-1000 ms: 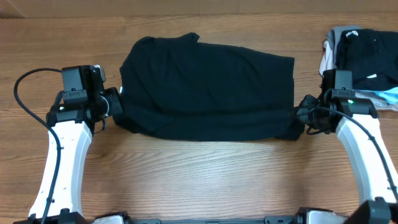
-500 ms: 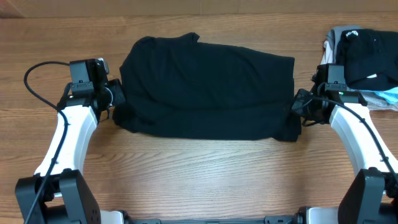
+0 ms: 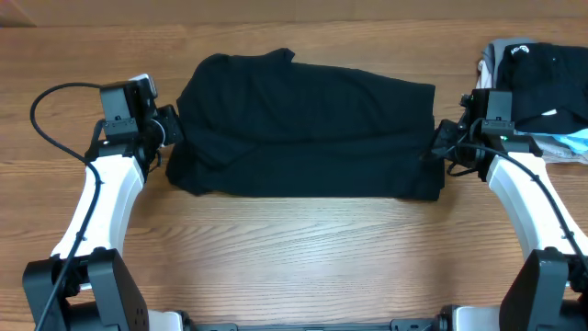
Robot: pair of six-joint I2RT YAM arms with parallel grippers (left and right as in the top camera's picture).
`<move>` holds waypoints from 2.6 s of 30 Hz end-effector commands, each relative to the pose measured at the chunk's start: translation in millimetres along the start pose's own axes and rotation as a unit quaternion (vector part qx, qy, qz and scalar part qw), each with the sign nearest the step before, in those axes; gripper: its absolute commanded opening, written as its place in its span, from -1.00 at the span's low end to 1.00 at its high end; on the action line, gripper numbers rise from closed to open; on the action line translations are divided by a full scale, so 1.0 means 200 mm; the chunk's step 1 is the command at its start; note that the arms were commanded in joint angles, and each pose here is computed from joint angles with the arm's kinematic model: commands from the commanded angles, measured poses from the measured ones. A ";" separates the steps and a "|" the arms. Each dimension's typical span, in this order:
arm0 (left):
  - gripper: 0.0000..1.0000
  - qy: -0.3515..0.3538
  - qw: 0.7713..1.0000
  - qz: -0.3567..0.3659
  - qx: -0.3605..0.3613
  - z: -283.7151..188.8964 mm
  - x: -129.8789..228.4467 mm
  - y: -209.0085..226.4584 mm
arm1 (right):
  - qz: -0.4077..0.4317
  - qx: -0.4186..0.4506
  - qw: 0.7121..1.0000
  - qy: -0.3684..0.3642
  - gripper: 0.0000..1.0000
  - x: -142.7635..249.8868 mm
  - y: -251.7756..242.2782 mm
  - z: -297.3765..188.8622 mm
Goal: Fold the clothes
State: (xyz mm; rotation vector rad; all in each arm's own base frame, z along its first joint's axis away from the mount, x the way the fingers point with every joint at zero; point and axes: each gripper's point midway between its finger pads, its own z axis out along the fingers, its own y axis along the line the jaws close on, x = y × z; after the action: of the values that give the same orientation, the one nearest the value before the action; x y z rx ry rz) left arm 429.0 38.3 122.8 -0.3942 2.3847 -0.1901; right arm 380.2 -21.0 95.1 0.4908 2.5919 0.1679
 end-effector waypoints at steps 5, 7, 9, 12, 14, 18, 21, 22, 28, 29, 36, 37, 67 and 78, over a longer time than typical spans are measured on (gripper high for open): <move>-0.92 -0.004 1.000 -0.004 0.003 0.01 0.00 -0.01 | -0.007 -0.009 1.000 0.004 -0.92 0.01 0.00 0.01; -0.91 -0.004 1.000 -0.004 0.003 0.01 0.00 -0.01 | -0.007 -0.009 1.000 0.004 -0.92 0.01 0.00 0.01; -0.77 -0.002 1.000 -0.005 0.002 0.01 0.00 -0.01 | -0.007 -0.009 1.000 0.004 -0.62 0.01 0.00 0.01; -0.07 0.003 1.000 -0.005 0.001 0.01 0.01 -0.01 | -0.007 -0.007 1.000 0.007 0.51 0.02 0.00 0.01; 0.23 0.003 1.000 -0.001 -0.006 0.01 0.01 0.00 | -0.007 -0.007 1.000 0.010 0.74 0.02 0.00 0.01; 0.47 0.000 1.000 0.003 -0.023 -0.02 -0.01 0.04 | -0.006 -0.011 1.000 0.021 0.94 0.04 0.01 0.00; 0.54 0.023 0.999 0.013 -0.030 -0.09 -0.02 0.04 | -0.004 -0.016 0.999 0.042 1.00 0.06 0.02 -0.04; 0.55 0.039 0.999 0.020 -0.033 -0.12 -0.01 0.04 | -0.003 -0.017 0.999 0.048 1.00 0.06 0.03 -0.05; 0.50 0.140 0.988 0.034 -0.048 -0.23 0.17 0.06 | -0.001 -0.029 0.996 0.088 1.00 0.14 0.05 -0.09; 0.50 0.151 0.987 0.033 -0.051 -0.22 0.21 0.07 | -0.002 -0.027 0.995 0.094 1.00 0.15 0.04 -0.09; 0.43 0.184 0.981 0.040 -0.053 -0.07 0.42 0.14 | -0.015 -0.024 0.994 0.108 1.00 0.19 0.03 -0.09; 0.40 0.185 0.981 0.040 -0.050 -0.04 0.45 0.14 | -0.015 -0.024 0.994 0.108 1.00 0.19 0.03 -0.09; -0.92 0.229 0.967 0.115 0.004 0.24 0.62 0.17 | -0.015 -0.025 0.994 0.106 1.00 0.18 0.03 -0.09; -0.92 0.263 0.962 0.012 -0.074 0.12 0.60 0.46 | -0.015 -0.024 0.994 0.106 1.00 0.18 0.03 -0.09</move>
State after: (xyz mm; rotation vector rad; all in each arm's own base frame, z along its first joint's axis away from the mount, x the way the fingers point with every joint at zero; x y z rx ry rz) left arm 339.8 63.3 6.4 -0.2832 2.9421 -0.1682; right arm 334.2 -0.6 87.8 0.4516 2.8217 0.2800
